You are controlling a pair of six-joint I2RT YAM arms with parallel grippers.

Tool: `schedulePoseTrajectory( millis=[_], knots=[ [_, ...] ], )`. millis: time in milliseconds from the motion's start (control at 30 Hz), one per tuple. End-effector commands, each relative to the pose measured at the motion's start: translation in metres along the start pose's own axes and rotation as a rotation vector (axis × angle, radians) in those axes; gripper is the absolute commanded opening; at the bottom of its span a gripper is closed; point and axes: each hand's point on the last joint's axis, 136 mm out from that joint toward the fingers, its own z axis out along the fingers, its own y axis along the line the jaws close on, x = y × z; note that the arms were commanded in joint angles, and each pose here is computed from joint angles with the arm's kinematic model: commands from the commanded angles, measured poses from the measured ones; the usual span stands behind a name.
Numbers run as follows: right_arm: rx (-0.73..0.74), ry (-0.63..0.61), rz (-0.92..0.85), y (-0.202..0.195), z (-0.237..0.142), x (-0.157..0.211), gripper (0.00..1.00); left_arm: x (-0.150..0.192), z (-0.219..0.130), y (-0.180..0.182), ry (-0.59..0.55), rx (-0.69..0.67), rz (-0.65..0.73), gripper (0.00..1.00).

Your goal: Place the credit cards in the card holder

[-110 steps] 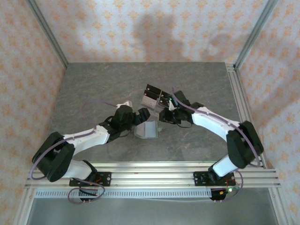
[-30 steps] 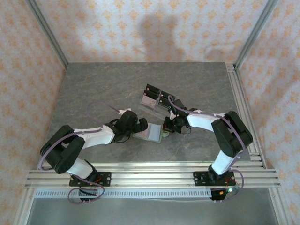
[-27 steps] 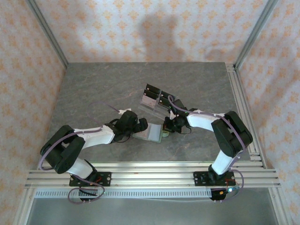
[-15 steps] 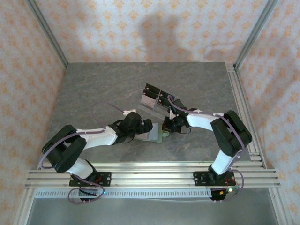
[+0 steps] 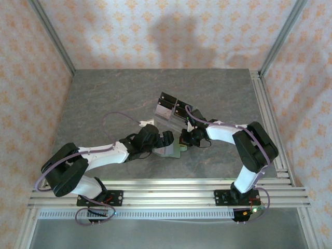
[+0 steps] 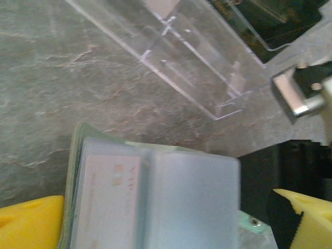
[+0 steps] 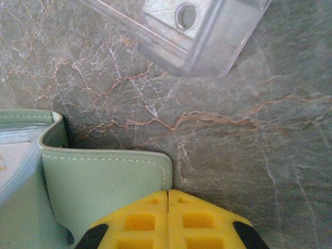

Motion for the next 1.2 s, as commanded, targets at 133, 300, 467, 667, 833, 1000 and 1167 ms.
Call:
schedulePoseTrajectory(
  millis=[133, 300, 467, 667, 833, 1000, 1167],
  knots=[
    [0.010, 0.023, -0.014, 0.000, 0.008, 0.000, 0.00, 0.000, 0.009, -0.048, -0.012, 0.125, -0.018, 1.00],
    [0.016, 0.019, -0.025, 0.002, 0.003, -0.003, 0.06, 0.014, 0.019, -0.067, 0.013, 0.145, -0.003, 1.00],
    [0.059, -0.036, -0.053, 0.005, -0.022, -0.012, 0.36, 0.026, 0.034, -0.064, 0.035, 0.128, -0.020, 1.00],
    [0.173, -0.143, -0.034, -0.009, -0.068, -0.025, 0.44, 0.030, 0.041, -0.066, 0.047, 0.122, -0.027, 1.00],
    [0.170, -0.214, 0.016, -0.019, -0.095, -0.018, 0.43, 0.037, 0.047, -0.068, 0.059, 0.107, -0.032, 1.00],
    [0.136, -0.243, 0.044, -0.027, -0.108, 0.005, 0.37, 0.046, 0.054, -0.055, 0.069, 0.052, -0.057, 1.00],
    [0.111, -0.268, 0.073, -0.036, -0.112, 0.022, 0.32, 0.056, 0.063, -0.040, 0.079, 0.011, -0.071, 1.00]
  ],
)
